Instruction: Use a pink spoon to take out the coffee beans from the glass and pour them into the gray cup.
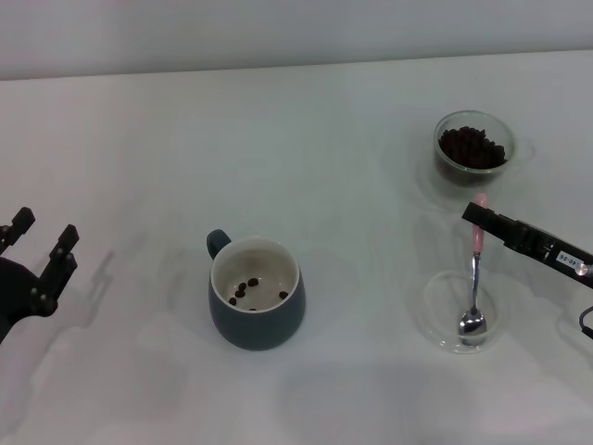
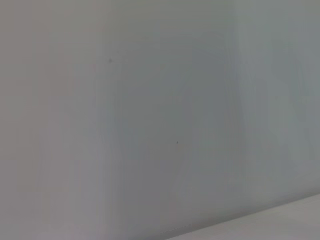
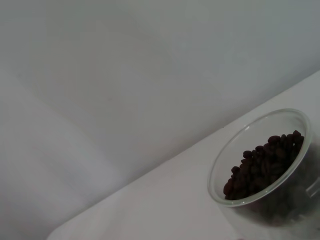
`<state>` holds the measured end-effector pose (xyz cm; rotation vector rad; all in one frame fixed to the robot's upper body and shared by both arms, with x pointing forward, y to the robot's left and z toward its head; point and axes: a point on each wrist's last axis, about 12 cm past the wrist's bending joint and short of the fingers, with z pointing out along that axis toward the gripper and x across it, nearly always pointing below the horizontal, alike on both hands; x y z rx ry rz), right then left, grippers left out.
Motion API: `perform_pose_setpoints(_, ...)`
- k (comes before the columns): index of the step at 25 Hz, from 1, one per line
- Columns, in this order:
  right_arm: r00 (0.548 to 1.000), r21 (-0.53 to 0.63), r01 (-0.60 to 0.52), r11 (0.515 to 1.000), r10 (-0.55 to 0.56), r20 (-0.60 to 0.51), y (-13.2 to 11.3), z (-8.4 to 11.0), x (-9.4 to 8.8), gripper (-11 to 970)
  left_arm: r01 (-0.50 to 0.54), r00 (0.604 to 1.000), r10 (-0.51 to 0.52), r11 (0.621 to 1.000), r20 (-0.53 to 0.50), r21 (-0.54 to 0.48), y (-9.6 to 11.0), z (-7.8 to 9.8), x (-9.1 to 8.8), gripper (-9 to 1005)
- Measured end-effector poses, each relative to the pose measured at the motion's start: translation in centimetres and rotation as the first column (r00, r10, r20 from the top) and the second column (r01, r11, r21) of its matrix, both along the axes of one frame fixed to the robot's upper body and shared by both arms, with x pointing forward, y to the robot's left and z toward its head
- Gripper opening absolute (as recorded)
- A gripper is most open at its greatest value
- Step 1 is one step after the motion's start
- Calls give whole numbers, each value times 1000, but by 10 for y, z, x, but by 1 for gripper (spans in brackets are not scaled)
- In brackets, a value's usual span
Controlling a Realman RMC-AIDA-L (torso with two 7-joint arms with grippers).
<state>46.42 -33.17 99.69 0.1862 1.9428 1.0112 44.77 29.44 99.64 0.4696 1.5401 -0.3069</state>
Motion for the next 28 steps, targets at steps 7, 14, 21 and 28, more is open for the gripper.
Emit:
perform_pose_setpoints(7,1000,-5,3,1000,-3,-4,0,-1,0,180,1,1000,-1,1000,0,1,0,0,1,534)
perform_pose_setpoints(14,1000,-8,-2,1000,2,-8,0,-1,1,187,-1,1000,1,1000,0,1,0,0,1,534)
perform_pose_setpoints(21,1000,-4,-3,1000,3,-9,1,-1,1,193,-2,1000,2,1000,-2,1,0,0,0,535)
perform_pose_setpoints(28,1000,4,10,1000,-10,8,-2,2,3,197,-4,1000,4,1000,-3,0,1,-1,-1,534)
